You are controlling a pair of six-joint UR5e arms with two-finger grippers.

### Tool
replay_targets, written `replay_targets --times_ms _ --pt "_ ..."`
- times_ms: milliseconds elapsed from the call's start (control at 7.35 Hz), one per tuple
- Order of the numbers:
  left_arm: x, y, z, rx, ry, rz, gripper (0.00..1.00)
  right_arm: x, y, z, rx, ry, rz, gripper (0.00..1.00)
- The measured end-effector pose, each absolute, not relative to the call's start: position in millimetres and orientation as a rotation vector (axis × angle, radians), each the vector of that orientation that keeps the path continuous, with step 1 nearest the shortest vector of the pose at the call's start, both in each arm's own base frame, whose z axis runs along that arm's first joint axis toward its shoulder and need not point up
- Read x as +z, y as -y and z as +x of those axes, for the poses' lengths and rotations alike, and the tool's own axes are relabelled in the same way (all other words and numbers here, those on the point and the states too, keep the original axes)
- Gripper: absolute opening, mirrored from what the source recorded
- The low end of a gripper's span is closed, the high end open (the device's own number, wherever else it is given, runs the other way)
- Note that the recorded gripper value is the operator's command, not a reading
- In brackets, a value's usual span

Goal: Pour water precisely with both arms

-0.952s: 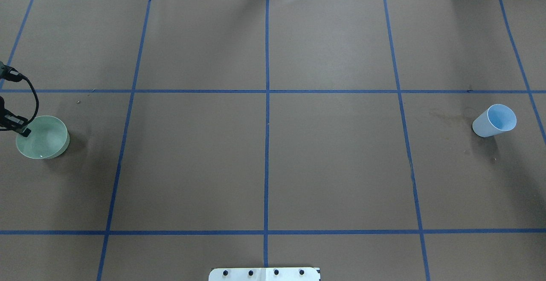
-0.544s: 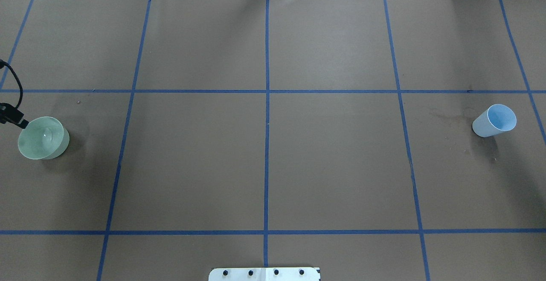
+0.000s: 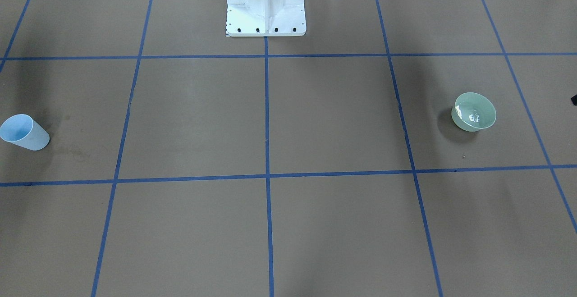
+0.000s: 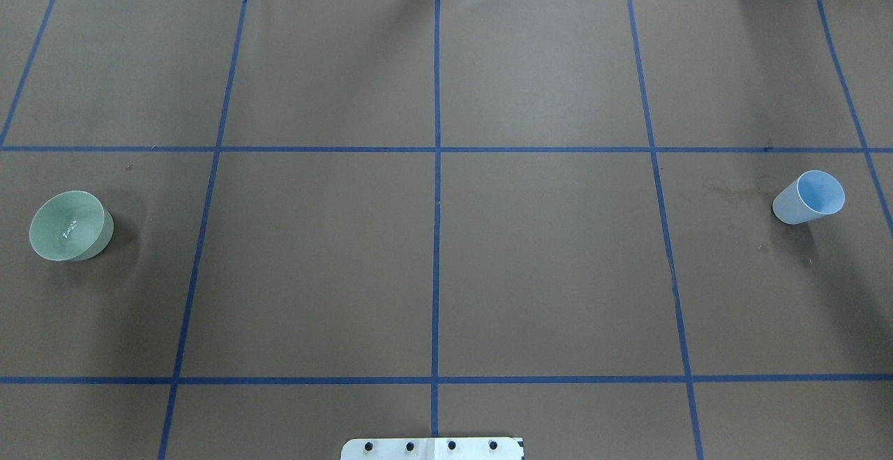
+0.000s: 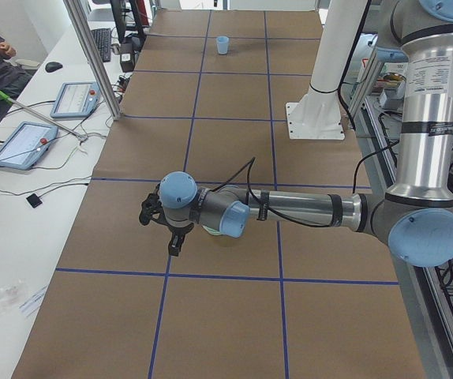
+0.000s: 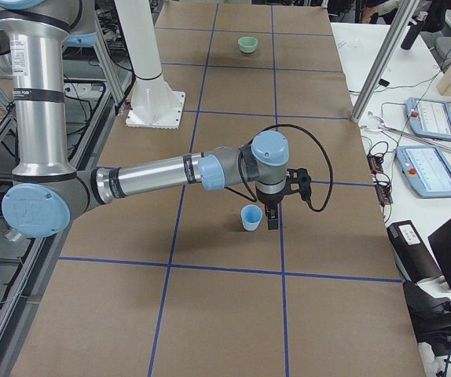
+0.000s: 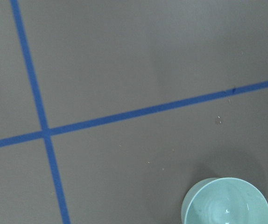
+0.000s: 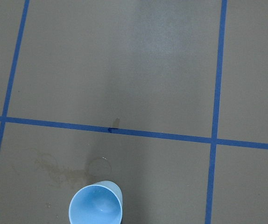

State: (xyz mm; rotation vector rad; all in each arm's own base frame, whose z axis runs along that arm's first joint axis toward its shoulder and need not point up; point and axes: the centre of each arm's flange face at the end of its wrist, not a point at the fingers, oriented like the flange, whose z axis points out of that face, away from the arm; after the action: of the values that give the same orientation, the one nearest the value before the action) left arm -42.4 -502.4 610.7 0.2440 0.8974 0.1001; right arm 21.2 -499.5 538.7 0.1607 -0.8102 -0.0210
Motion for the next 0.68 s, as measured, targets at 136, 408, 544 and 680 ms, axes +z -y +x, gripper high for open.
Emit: replay_targets --times_ms 136,408,544,680 --pt "624 487 -71 0.06 -0.887 0.252 1.0 543 499 21 -0.017 0.806 0.153 0.99" --pt "641 468 -89 -0.003 -0.882 0.202 1.0 557 493 23 -0.007 0.793 0.129 0.99" --pt "638 473 -90 -0.028 -0.881 0.165 1.0 566 489 24 -0.003 0.783 0.117 0.99" --pt "633 479 -89 -0.045 -0.88 0.134 1.0 572 488 24 0.001 0.778 0.107 0.99"
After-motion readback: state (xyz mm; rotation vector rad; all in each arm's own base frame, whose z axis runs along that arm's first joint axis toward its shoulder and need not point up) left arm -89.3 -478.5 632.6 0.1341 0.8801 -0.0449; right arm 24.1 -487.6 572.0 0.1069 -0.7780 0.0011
